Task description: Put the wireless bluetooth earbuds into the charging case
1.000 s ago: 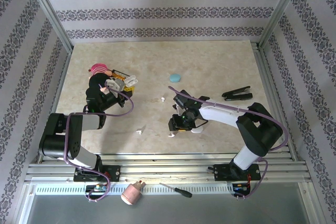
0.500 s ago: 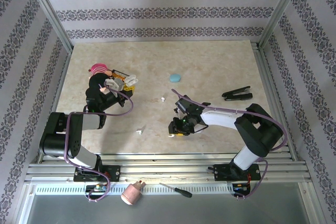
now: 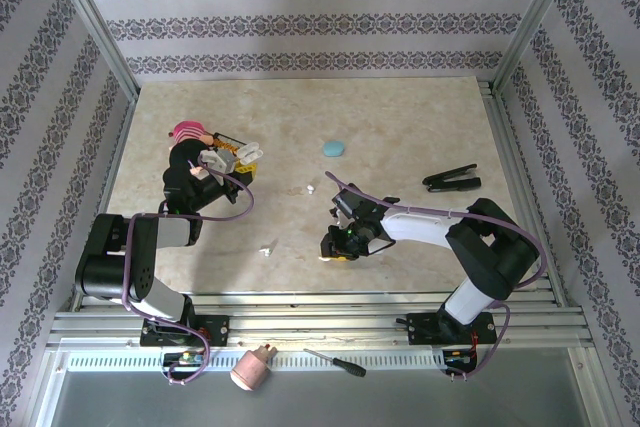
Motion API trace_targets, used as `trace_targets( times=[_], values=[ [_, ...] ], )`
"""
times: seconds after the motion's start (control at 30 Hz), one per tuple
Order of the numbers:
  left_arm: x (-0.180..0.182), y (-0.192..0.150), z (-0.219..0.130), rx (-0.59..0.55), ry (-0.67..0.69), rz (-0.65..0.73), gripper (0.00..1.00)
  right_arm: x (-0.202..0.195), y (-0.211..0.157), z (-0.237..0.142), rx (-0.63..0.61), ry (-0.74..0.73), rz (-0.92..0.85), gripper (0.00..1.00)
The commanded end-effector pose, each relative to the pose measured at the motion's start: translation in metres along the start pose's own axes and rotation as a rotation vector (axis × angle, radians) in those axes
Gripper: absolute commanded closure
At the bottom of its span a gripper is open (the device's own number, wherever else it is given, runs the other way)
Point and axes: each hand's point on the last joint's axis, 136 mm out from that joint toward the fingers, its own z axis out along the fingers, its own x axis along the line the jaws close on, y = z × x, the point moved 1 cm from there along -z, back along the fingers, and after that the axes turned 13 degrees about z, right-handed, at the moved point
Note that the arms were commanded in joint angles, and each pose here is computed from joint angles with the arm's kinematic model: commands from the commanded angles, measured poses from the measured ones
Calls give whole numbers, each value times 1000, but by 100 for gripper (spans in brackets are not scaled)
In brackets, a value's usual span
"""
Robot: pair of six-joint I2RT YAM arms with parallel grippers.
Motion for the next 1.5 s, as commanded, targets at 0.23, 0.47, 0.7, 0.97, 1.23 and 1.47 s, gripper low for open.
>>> trace_targets(
  times=[0.23, 0.47, 0.7, 0.97, 1.23, 1.47],
  values=[
    [4, 11, -3, -45, 3, 32, 96, -2, 6, -11, 16, -51, -123, 76],
    [4, 12, -3, -44, 1, 35, 96, -6, 12, -20, 179, -123, -303, 75],
    [4, 10, -4, -24, 7, 47, 96, -1, 31, -23, 215, -177, -380, 75],
    [4, 8, -4, -21, 8, 43, 96, 8, 37, -48, 14, -89, -187, 57],
    [4, 11, -2, -40, 1, 34, 96, 7, 14, -36, -18, 124, 141, 49],
    [4, 12, -3, -48, 1, 32, 96, 8, 11, -20, 11, 96, 121, 51]
  ],
)
